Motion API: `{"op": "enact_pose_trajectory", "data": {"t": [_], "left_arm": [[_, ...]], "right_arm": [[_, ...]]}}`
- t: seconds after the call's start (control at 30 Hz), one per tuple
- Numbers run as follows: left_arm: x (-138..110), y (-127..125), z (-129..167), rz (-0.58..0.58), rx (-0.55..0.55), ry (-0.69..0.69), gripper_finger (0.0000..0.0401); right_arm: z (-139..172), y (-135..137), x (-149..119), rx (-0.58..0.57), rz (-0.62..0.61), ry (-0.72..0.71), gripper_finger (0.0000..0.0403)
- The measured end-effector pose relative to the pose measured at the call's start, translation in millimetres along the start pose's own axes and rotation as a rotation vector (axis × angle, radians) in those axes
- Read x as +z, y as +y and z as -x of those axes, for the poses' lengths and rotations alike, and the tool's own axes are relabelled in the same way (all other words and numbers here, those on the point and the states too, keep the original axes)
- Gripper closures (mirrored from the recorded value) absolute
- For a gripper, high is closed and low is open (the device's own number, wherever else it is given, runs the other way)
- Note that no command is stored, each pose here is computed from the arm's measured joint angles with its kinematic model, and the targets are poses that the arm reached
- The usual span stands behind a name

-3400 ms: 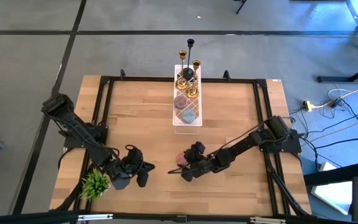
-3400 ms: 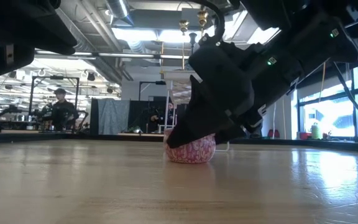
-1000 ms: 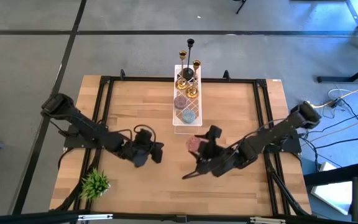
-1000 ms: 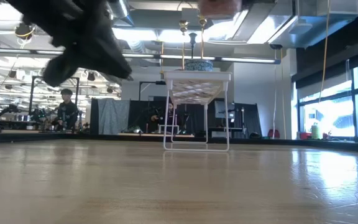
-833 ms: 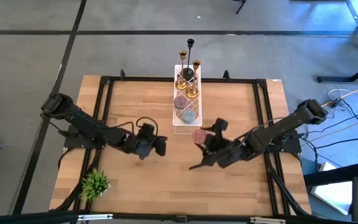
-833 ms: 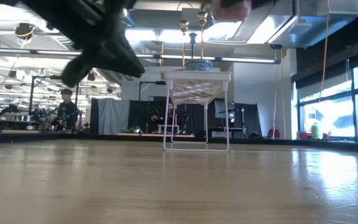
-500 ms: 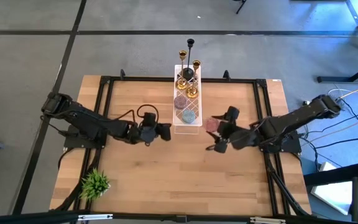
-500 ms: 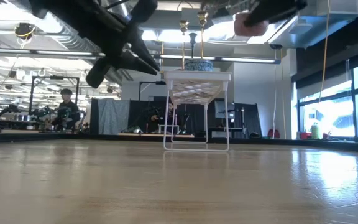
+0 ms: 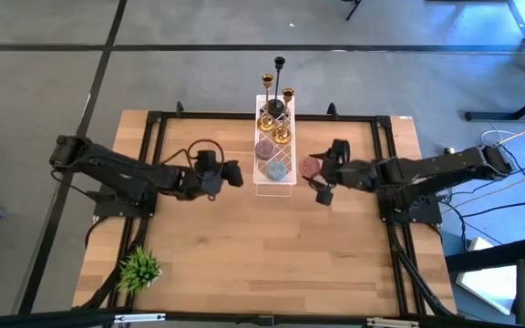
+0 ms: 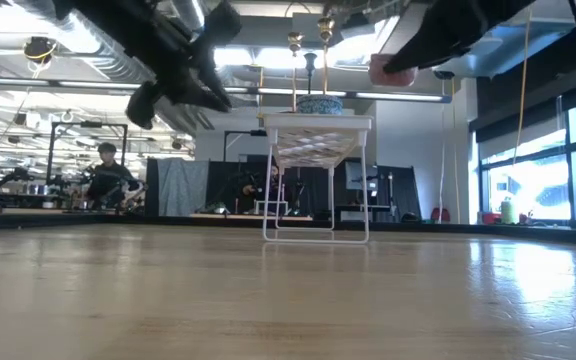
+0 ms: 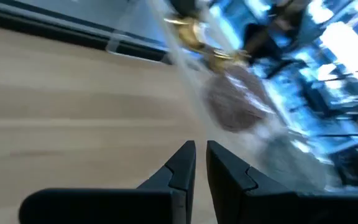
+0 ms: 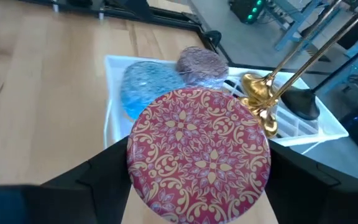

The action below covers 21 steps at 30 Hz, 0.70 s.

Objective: Pick & Place candle stick holders
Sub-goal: Put the pink scented candle on the shelf

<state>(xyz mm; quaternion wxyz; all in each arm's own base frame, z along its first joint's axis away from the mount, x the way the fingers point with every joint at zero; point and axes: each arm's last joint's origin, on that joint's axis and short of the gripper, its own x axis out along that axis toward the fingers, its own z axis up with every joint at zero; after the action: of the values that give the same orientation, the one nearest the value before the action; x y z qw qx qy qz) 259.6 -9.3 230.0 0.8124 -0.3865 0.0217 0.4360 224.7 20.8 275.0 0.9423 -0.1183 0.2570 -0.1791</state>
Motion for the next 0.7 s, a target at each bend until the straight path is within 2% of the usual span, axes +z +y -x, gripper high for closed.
{"op": "enact_pose_trajectory", "data": {"t": [0.17, 0.37, 0.7], "left_arm": [[23, 12, -4, -0.052, 0.063, 0.004, 0.0368], [49, 18, -7, -0.083, 0.057, 0.004, 0.0368], [65, 24, -1, -0.134, 0.067, -0.013, 0.0368]], "right_arm": [[-16, -22, 4, 0.011, -0.013, -0.038, 0.0107], [-44, -33, 1, 0.089, -0.057, -0.044, 0.0107], [-57, -48, -1, 0.027, -0.095, -0.051, 0.0107]]}}
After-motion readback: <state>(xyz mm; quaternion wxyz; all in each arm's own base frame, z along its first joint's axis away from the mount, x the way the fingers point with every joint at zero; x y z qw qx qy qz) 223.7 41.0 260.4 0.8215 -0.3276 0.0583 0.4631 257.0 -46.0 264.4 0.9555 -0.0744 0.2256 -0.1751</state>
